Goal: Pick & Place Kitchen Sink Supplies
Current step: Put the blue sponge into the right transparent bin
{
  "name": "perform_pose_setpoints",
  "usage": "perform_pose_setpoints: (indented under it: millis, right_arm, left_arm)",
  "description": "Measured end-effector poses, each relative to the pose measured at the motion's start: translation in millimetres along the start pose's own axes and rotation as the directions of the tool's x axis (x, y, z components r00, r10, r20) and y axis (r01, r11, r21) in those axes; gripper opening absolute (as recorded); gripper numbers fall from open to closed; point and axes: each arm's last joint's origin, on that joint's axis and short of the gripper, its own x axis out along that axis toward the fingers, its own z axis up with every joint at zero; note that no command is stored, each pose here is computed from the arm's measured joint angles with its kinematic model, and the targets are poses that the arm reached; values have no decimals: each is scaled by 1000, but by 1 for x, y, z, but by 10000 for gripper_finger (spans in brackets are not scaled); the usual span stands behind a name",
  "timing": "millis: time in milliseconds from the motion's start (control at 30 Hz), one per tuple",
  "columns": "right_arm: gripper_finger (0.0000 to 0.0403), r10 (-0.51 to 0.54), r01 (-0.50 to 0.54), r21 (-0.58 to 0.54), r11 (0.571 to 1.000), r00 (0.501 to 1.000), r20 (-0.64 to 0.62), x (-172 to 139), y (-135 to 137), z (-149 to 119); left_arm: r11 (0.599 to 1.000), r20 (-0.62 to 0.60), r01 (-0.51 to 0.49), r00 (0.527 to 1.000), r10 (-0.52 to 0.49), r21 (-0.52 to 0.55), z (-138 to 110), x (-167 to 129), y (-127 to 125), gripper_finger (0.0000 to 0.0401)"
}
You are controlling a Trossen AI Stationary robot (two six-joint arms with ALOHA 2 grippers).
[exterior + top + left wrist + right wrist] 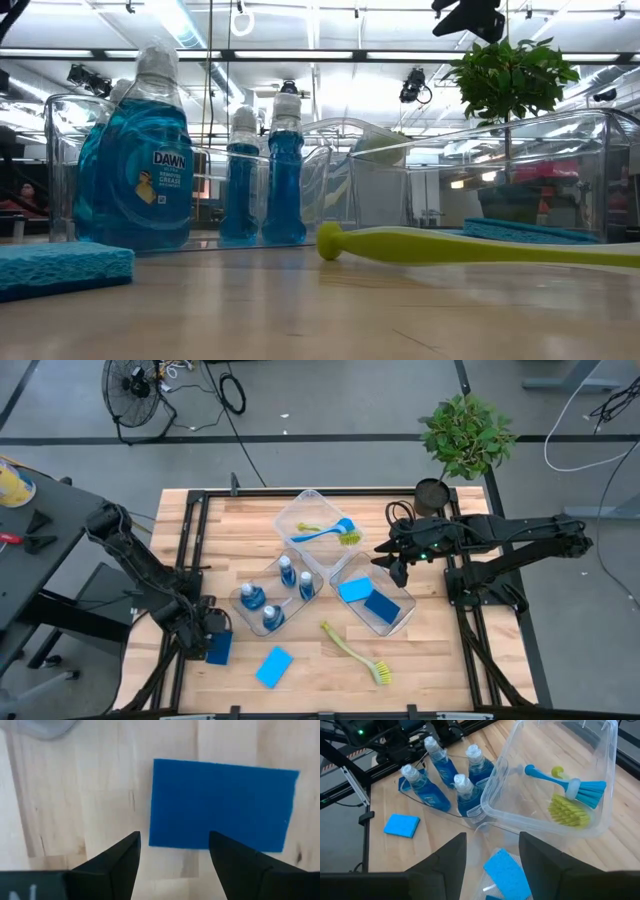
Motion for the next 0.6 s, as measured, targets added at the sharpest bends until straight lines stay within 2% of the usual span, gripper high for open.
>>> perform_pose_setpoints:
  millis: [100, 300, 433, 600]
  right_arm:
    - [183, 0, 0, 15, 1000, 1000, 0, 0, 0, 0]
    - [183, 0, 0, 34, 999, 1000, 0, 0, 0, 0]
    - [183, 0, 0, 41, 999, 1000, 0, 0, 0, 0]
    - [183, 0, 0, 41, 999, 1000, 0, 0, 0, 0]
  left_arm:
    - [1000, 14, -18, 1000, 18, -26, -2, 4, 3, 238]
    - [998, 33, 37, 999, -35, -55, -7, 17, 5, 238]
    - [998, 33, 40, 999, -38, -52, -7, 17, 5, 238]
    - [998, 32, 43, 999, -42, -51, -7, 17, 5, 210]
